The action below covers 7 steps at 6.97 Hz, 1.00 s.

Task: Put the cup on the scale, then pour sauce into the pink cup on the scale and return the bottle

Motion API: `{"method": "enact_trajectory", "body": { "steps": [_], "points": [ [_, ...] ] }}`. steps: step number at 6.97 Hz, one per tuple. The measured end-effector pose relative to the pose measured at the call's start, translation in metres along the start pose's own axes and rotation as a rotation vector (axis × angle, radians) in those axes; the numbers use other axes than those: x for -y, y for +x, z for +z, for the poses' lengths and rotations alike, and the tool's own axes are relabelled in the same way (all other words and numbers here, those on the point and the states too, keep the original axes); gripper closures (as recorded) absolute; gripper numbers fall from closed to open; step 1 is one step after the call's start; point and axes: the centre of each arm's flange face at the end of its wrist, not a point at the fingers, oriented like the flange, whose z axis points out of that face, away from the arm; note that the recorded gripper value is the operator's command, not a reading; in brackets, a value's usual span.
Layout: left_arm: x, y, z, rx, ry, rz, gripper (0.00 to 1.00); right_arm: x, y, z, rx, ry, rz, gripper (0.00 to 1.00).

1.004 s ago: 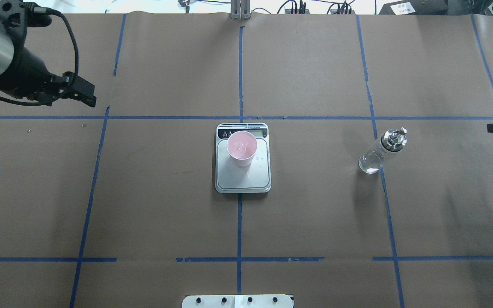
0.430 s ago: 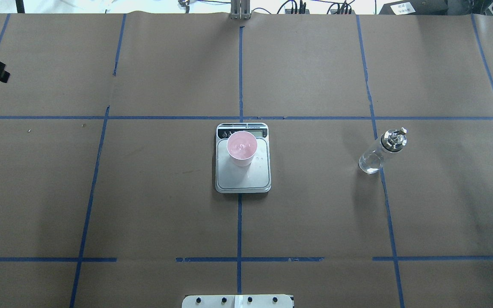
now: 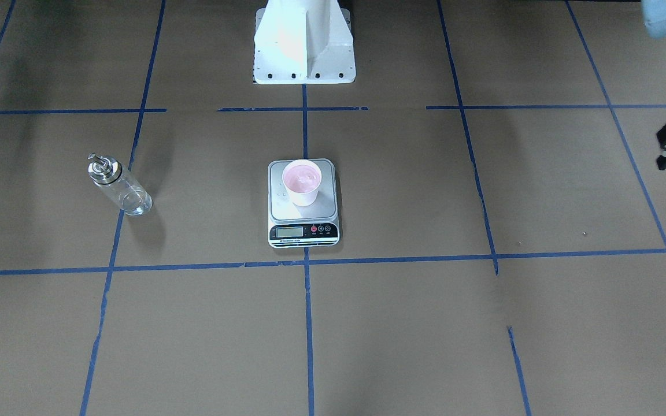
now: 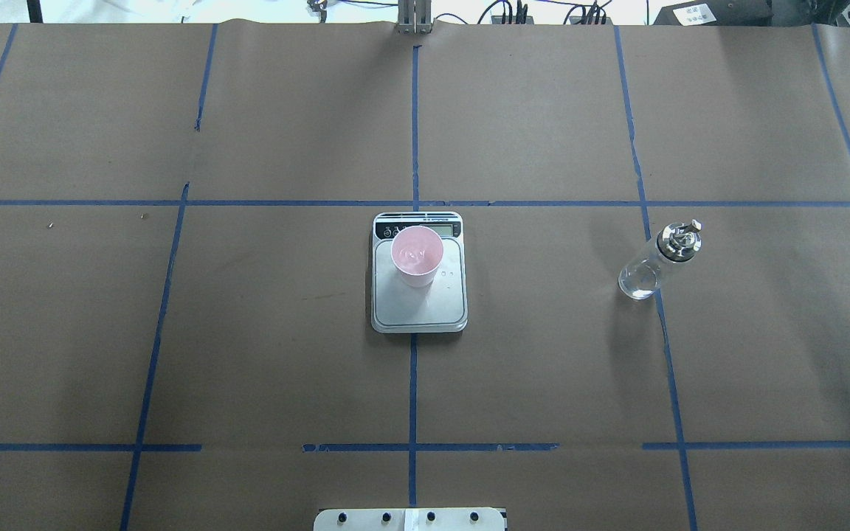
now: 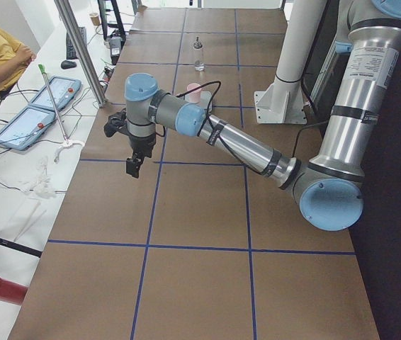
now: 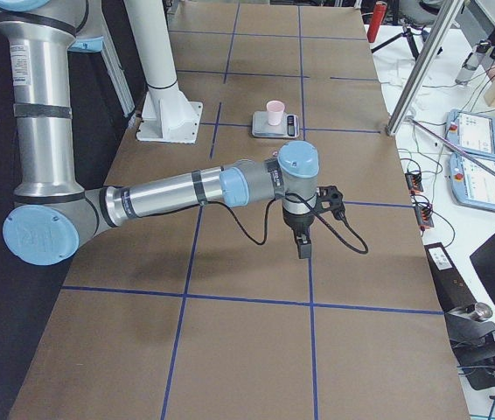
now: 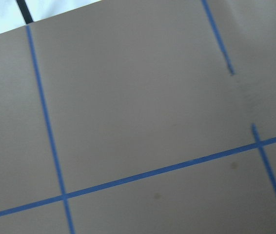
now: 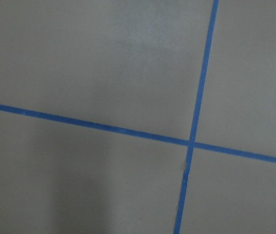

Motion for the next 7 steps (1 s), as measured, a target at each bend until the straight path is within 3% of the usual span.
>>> {"method": "enact_trajectory", "body": {
  "steps": [2, 4, 6, 7],
  "points": [
    [-0.006, -0.011, 0.001, -0.059, -0.033, -0.027, 0.00, 0.000, -0.003, 0.000, 0.019, -0.014, 0.016, 0.00],
    [-0.017, -0.019, 0.012, -0.072, -0.058, -0.046, 0.00, -0.003, -0.006, -0.002, 0.020, -0.008, 0.014, 0.00],
    [-0.066, -0.061, 0.017, -0.061, -0.066, -0.106, 0.00, -0.025, 0.003, 0.006, 0.018, -0.034, 0.039, 0.00],
    [-0.093, -0.090, 0.006, -0.045, -0.032, -0.134, 0.00, -0.047, 0.019, 0.018, 0.013, -0.068, 0.076, 0.00]
  ]
}}
